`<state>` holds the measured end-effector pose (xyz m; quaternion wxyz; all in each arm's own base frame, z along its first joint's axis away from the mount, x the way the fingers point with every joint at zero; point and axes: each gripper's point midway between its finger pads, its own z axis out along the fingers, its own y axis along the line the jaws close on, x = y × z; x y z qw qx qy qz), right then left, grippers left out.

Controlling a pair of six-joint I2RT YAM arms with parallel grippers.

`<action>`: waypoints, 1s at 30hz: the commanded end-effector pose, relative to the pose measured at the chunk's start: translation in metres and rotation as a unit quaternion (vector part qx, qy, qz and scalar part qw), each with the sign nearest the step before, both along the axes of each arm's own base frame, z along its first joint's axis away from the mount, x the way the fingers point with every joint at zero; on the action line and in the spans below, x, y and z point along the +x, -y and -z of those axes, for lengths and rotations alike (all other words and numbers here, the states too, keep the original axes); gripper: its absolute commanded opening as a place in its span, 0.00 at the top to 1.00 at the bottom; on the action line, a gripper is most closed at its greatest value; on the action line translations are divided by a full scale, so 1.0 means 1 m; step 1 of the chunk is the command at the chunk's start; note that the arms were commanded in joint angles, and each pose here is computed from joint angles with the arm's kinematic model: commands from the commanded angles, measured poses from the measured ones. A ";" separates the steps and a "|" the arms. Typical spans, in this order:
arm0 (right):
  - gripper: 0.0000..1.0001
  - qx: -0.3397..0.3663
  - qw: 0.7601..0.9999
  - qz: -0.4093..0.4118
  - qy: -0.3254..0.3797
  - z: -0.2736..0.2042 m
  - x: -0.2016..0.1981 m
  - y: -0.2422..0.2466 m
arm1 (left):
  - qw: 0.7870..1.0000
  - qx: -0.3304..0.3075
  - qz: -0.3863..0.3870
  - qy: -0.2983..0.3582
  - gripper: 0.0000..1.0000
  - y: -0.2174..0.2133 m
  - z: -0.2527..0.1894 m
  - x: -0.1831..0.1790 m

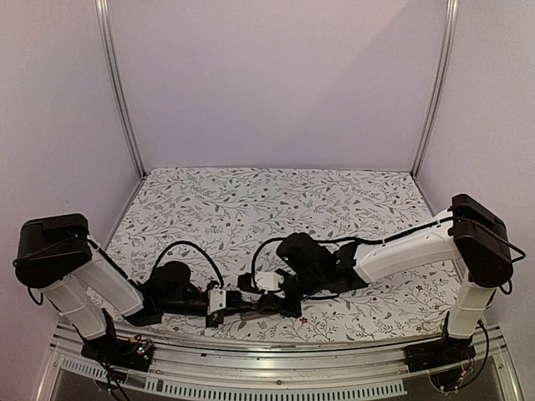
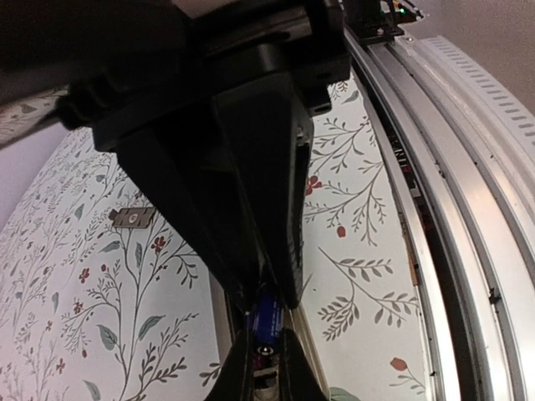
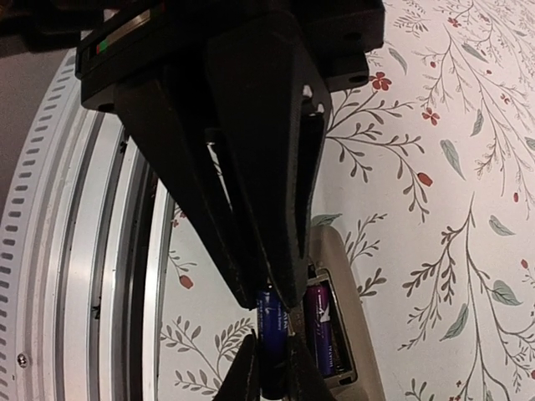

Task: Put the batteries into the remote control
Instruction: Pass from the right arm to the left, then hold the remote control without the batteries at the center of the board.

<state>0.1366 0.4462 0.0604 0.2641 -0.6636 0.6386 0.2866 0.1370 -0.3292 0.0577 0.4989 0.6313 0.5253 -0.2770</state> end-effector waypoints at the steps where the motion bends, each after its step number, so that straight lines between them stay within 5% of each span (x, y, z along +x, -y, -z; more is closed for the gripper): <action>1: 0.74 0.030 0.999 0.016 0.018 -0.024 0.008 -0.012 | 0.999 -0.016 -0.022 0.016 1.00 0.000 -0.009 0.010; 3: 0.59 0.027 0.999 0.032 0.021 -0.025 0.013 -0.008 | 0.999 -0.013 -0.051 0.013 1.00 -0.004 -0.008 0.019; 10: 0.45 0.056 0.996 0.073 0.019 -0.049 0.023 0.014 | 0.995 0.037 -0.082 -0.043 1.00 -0.014 0.004 0.021; 12: 0.05 0.046 0.996 0.065 0.028 -0.043 0.018 0.026 | 0.993 0.057 -0.084 -0.067 1.00 -0.016 0.010 0.018; 13: 0.02 0.040 0.997 0.062 0.035 -0.039 0.017 0.032 | 0.991 0.064 -0.091 -0.077 1.00 -0.019 0.013 0.019; 30: 0.05 -0.041 0.997 -0.022 0.060 0.030 0.038 0.039 | 0.993 0.055 -0.094 -0.045 1.00 -0.016 0.015 0.031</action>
